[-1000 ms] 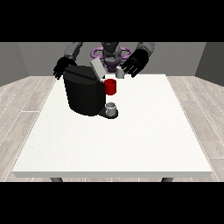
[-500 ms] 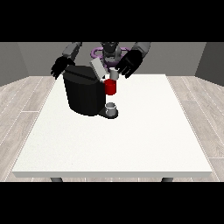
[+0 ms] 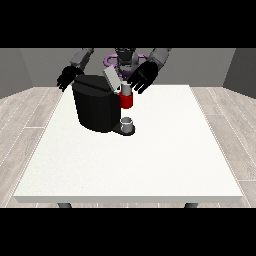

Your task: Insert the coffee pod into the coffee machine and close the lid

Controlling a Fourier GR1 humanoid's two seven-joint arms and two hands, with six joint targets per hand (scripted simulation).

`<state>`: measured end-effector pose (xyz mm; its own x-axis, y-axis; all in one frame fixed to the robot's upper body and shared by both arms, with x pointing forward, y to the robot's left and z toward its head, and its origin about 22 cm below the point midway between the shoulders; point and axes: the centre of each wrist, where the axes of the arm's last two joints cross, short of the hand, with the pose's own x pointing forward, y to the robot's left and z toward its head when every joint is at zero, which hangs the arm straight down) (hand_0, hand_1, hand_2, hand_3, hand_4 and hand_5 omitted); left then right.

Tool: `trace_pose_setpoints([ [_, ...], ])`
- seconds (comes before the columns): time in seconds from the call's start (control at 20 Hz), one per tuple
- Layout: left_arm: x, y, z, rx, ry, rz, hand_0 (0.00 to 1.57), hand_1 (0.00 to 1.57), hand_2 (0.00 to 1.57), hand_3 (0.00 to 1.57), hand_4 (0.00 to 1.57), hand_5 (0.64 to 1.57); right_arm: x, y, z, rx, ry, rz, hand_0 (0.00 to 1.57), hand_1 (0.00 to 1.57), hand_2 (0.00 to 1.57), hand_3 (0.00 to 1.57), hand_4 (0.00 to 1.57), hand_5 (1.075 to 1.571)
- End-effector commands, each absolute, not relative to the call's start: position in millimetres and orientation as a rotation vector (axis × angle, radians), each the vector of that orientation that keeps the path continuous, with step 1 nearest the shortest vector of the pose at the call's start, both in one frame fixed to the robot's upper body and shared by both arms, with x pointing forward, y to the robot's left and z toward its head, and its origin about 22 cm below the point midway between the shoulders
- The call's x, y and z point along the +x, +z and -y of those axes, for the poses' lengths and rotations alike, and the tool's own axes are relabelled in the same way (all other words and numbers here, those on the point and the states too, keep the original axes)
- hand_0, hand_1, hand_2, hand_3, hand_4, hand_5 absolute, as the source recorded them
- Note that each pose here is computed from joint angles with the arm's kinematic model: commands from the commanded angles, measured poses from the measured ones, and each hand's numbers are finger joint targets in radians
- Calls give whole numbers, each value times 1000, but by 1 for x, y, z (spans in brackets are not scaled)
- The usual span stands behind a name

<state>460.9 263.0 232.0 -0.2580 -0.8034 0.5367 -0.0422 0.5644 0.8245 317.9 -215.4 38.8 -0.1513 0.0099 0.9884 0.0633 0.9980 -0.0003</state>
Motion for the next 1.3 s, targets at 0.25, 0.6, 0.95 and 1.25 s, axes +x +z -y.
trace_pose_setpoints([
  [0.25, 462, 231, -248, 698, -882, 1718, 1203, 1203, 1272, 1200, 500, 1571, 312, 19, 218, -67, -78, 1712, 0, 0, 0, 0, 462, 1571],
  [0.6, 461, 196, -235, 667, -944, 1646, 1184, 1184, 1248, 1186, 488, 1571, 321, 36, 229, -105, -105, 1701, 0, 0, 0, 0, 443, 1571],
  [0.95, 466, 222, -239, 721, -870, 1671, 1221, 1221, 1265, 1171, 485, 1571, 320, 43, 198, -59, -57, 1731, 0, 0, 0, 0, 418, 1571],
  [1.25, 461, 212, -265, 716, -897, 1643, 1161, 1161, 1195, 1058, 457, 1571, 313, 34, 234, -66, -82, 1736, 0, 0, 0, 0, 401, 1571],
])
